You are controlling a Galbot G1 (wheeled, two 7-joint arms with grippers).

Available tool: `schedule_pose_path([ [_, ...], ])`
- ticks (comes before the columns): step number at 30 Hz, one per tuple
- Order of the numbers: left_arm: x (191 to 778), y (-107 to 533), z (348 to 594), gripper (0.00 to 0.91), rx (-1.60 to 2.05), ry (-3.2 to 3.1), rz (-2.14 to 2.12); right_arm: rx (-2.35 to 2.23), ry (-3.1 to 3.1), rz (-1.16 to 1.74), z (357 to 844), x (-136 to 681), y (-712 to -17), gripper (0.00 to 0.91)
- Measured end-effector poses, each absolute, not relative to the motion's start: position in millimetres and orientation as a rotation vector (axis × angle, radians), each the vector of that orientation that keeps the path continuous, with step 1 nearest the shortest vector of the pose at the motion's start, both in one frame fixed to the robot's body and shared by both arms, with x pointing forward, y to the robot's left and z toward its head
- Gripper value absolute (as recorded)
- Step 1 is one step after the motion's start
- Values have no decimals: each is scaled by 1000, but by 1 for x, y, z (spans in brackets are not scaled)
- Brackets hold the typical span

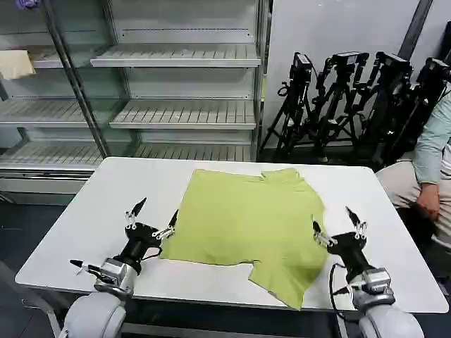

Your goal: Fold and organize the clothes.

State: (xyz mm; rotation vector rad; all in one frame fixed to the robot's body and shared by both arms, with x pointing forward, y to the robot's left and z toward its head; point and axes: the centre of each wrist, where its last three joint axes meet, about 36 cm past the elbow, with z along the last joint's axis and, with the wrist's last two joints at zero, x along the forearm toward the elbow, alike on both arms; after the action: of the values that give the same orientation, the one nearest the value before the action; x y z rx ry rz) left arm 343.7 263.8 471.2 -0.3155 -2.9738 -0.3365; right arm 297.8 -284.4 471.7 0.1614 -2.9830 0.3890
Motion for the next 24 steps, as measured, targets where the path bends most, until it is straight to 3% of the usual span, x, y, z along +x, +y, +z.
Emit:
schedule_pose_path([
  [19,340,283,442,907,-282,-2695,-140,249,-2720,292,457,215,-257,907],
  [20,340,283,441,907,-279,-2689,-131,249,-2710,290,457,214,-256,746],
  [21,341,284,439,907,-274,-2683,-121,250,-2700,288,456,212,-255,474],
  [22,342,284,437,121,-268,-2678,-111,249,-2691,285,456,211,-254,30],
  [23,344,285,436,30,-260,-2674,-101,250,-2684,279,455,210,-253,0],
  [24,345,285,434,10,-254,-2670,-88,254,-2678,270,455,209,-252,0],
])
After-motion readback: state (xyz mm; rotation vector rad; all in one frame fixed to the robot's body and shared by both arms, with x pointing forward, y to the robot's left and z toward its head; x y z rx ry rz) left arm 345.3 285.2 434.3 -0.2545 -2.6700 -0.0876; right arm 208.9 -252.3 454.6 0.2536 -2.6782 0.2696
